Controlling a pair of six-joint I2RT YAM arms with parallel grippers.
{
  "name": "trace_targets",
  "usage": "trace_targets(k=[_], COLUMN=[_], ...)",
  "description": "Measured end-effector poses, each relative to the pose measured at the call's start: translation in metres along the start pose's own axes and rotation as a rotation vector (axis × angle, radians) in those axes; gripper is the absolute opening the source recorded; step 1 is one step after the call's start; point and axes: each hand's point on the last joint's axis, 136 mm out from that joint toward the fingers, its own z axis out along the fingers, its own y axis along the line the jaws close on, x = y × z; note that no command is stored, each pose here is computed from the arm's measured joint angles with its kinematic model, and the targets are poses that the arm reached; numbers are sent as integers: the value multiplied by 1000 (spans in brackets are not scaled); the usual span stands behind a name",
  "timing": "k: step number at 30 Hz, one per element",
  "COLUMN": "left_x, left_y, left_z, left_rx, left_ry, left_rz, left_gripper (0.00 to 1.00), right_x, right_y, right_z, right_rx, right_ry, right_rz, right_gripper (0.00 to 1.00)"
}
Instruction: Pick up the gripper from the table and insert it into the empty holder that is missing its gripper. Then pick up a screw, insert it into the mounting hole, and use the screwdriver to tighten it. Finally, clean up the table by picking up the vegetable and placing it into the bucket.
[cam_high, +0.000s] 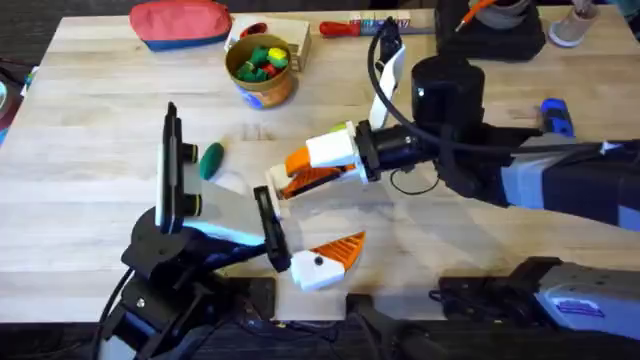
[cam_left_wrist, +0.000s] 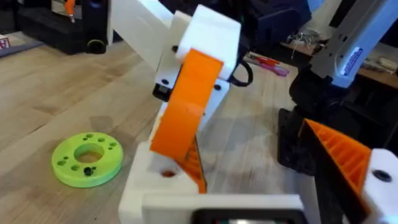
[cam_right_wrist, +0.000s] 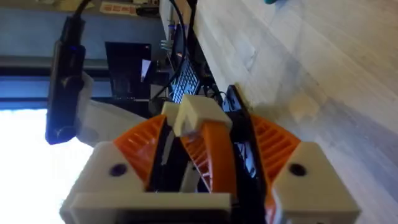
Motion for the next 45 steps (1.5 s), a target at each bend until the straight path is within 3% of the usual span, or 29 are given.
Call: trace_targets(k=[3, 8, 18, 26, 29, 30, 45], left_x=[0, 0, 0, 0, 0, 0, -2], left_y=[0, 0, 0, 0, 0, 0, 7], left_z=[0, 0, 0, 0, 0, 0, 0], left_rx=[0, 0, 0, 0, 2, 2, -40], left_ry=[0, 0, 0, 1, 1, 1, -9], left_rz=[0, 0, 0, -1, -2, -2, 1], left_gripper=[989, 989, 988, 989, 988, 988, 989], right_x=[2, -5, 3, 9, 10, 11, 0], right_y=[-8, -16, -15, -15, -14, -14, -14], right_z=[-4, -18, -26, -27, -27, -27, -25], right_rx=[21, 25, -11, -19, -25, -26, -9], right_ry=[9, -5, 49, 76, 82, 84, 35], right_rz=[34, 58, 55, 50, 47, 48, 63], right_gripper=[863, 909, 474, 295, 50, 16, 3])
